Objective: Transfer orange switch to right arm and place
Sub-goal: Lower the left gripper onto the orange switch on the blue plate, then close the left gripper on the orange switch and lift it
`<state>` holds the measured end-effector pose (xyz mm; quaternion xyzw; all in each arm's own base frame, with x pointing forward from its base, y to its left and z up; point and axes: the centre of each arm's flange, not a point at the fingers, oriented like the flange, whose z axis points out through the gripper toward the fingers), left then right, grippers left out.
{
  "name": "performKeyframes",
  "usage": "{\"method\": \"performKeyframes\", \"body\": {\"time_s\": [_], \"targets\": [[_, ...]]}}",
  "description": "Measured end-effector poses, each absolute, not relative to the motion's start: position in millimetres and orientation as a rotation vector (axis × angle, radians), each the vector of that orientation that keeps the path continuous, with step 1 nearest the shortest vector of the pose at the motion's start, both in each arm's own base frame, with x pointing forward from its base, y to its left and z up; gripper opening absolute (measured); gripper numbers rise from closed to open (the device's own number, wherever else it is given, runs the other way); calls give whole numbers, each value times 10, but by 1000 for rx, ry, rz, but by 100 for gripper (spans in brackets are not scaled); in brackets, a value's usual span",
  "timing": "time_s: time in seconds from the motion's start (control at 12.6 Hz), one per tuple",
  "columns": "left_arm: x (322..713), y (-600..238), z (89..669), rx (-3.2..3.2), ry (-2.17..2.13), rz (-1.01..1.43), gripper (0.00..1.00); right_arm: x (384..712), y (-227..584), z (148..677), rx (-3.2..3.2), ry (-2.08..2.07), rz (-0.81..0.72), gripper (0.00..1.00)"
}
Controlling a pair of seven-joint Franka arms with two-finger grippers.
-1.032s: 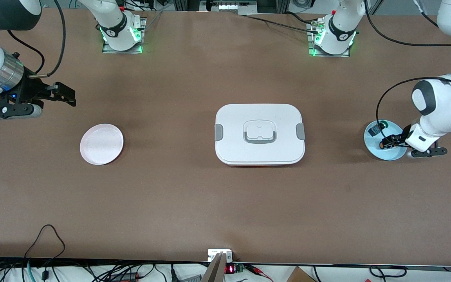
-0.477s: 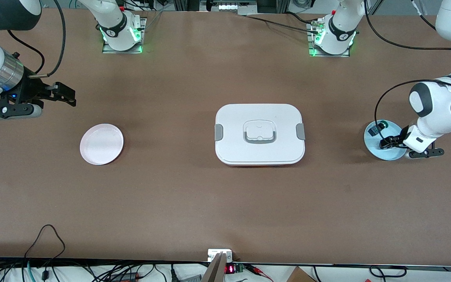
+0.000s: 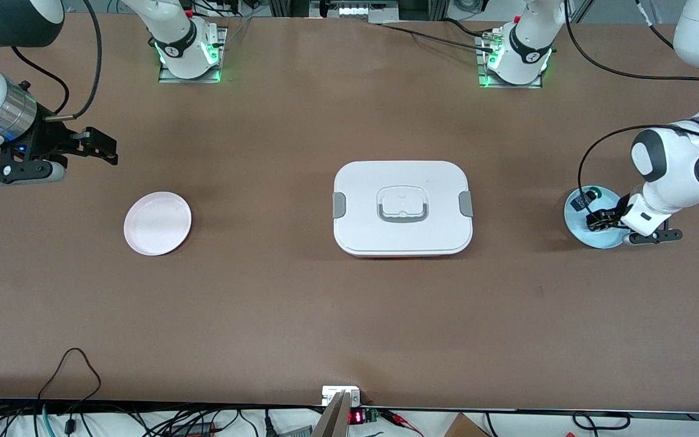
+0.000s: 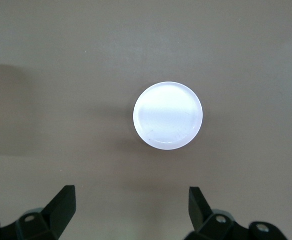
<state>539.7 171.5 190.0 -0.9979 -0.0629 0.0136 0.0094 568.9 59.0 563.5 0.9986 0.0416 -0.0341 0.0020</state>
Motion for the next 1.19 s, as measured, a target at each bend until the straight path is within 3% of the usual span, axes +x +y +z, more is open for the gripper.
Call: {"method": "performKeyframes", "body": {"time_s": [0.48, 0.64, 0.79, 1.19], "targets": [[5336, 1755, 1701, -3120, -178, 20, 100, 5689, 590, 5635, 3133, 130, -107, 100], [5321, 1782, 1673, -3121, -184, 24, 94, 5689, 590, 5635, 3133, 130, -107, 100], [5328, 1774, 1683, -3121, -181, 20, 72, 5689, 590, 5635, 3133, 130, -107, 100], [5379, 1713, 1732, -3125, -161, 3, 72, 5689, 590, 5635, 3133, 130, -107, 100]]}}
